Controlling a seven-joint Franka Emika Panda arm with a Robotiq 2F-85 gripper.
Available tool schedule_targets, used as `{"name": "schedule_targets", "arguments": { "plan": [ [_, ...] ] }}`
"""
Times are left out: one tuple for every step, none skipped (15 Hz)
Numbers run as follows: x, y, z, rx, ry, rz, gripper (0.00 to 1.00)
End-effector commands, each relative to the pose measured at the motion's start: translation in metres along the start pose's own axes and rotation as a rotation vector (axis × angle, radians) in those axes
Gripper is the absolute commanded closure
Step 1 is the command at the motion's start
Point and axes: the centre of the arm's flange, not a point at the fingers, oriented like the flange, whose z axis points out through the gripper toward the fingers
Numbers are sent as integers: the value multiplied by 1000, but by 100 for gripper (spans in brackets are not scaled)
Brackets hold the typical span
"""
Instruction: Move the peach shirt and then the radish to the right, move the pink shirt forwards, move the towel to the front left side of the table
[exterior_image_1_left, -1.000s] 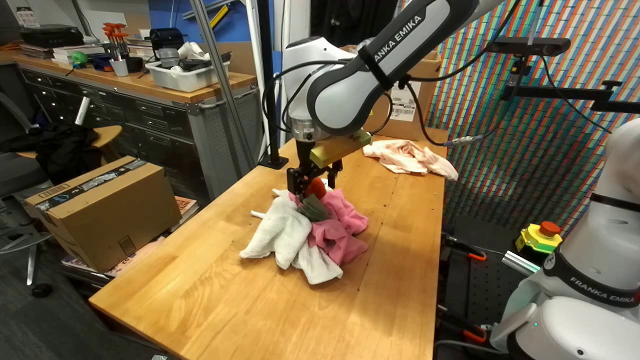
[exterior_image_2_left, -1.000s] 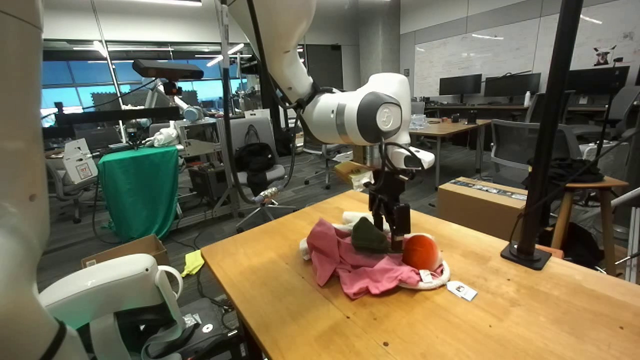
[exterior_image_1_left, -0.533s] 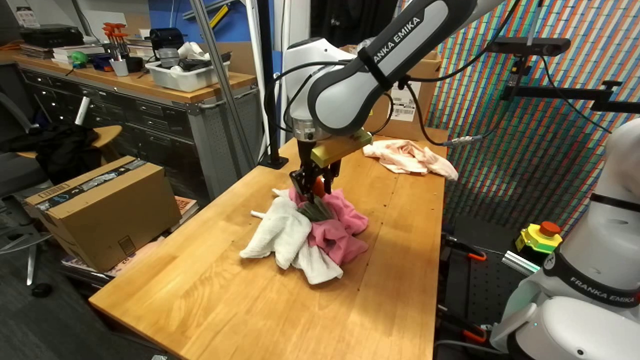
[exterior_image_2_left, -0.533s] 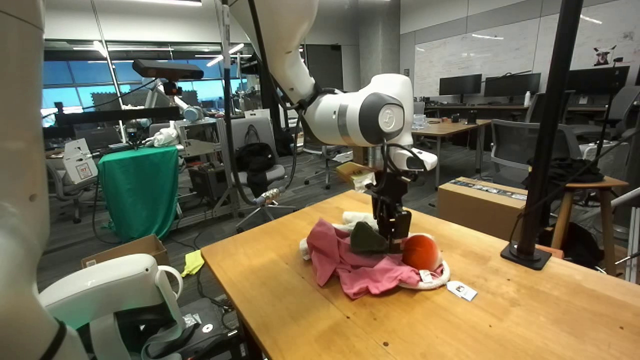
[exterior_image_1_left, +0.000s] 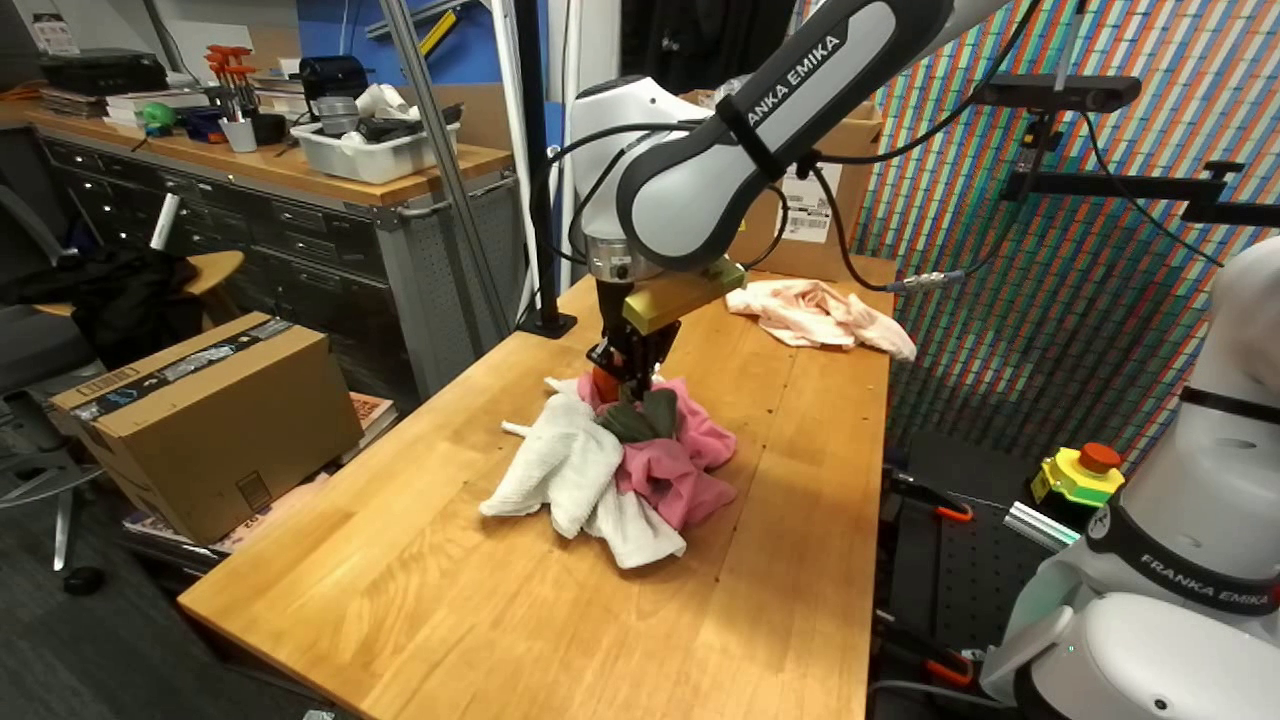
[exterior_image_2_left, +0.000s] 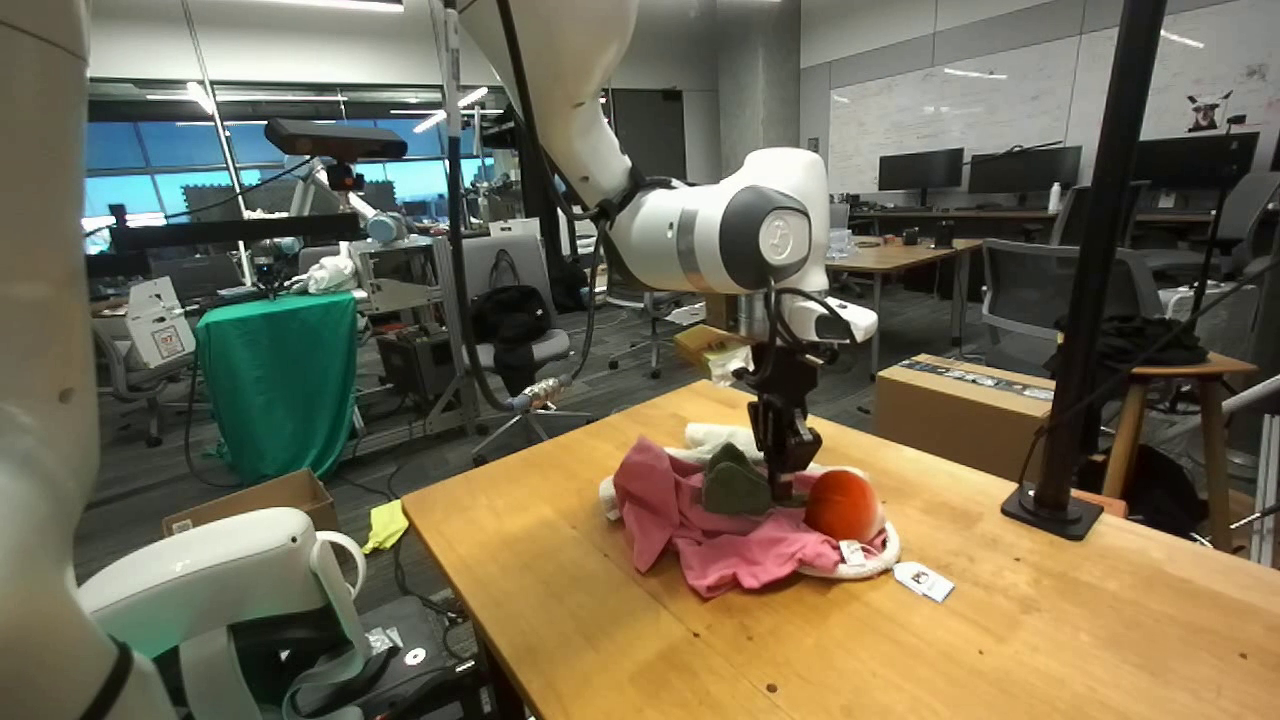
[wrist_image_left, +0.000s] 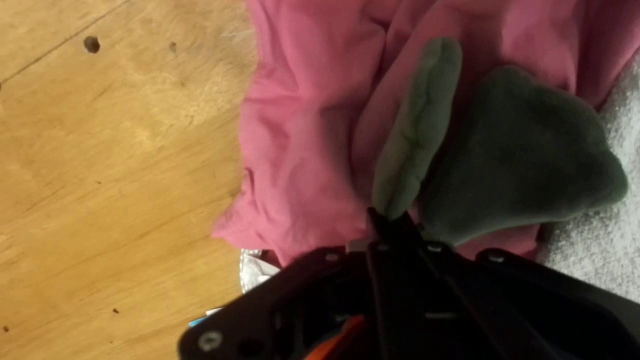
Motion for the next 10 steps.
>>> {"name": "schedule_targets", "arguments": {
  "plan": [
    [2,3,-1,-16,24,13,96],
    [3,6,-2,-23,29,16,96],
    [4,8,-4,-28,37,19,96],
    [5,12,-9,-45,54,25,96],
    [6,16,-14,-63,73,34,96],
    [8,22,-23,-95,107,50,96],
    [11,27,-33,-127,143,67,95],
    [15,32,-43,-161,182,87,96],
    [20,39,-54,-193,225,114,96],
    [24,45,-63,-222,264,138,95]
  ]
}}
